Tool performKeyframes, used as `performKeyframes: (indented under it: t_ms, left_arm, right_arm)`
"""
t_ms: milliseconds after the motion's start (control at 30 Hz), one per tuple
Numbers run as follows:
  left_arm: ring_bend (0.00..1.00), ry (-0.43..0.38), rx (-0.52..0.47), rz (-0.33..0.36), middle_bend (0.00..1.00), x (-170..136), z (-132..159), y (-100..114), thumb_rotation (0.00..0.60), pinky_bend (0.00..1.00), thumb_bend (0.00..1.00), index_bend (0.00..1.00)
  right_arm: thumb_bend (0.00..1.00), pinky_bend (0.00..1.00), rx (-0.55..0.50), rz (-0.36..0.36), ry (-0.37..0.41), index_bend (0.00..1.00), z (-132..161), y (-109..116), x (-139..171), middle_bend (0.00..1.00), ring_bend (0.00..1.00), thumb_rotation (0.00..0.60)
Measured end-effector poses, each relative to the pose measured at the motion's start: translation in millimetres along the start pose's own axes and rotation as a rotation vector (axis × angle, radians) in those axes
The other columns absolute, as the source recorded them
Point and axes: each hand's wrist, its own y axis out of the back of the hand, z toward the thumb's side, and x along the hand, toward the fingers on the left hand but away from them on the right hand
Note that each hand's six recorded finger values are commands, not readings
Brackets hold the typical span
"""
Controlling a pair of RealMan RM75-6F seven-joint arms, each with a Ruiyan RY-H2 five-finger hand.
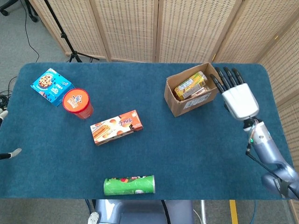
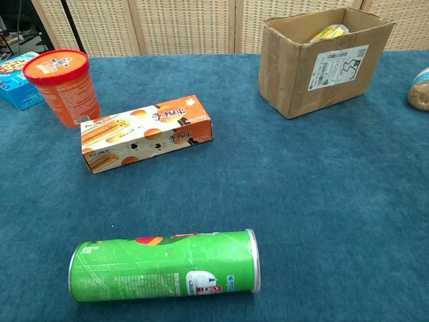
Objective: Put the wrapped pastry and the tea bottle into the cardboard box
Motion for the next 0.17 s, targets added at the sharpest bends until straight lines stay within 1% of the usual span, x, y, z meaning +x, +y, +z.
performKeyframes:
  t_ms: [33,167]
  left_arm:
    - [0.0,-0.009,0.002,0.015,0.0,-1,0,-1,0.6,0.0,0.0,0.0]
    - [0.0,-0.038,0.008,0.049,0.0,-7,-1,-5,0.6,0.0,0.0,0.0]
  right_arm:
    - [0.0,0.08,-0.022,0.019,-0.023,0.0,-5,-4,19,0.0,0.0,0.6]
    - [0.0,0.05,-0.097,0.09,-0.097,0.0,-15,-21,81,0.0,0.0,0.6]
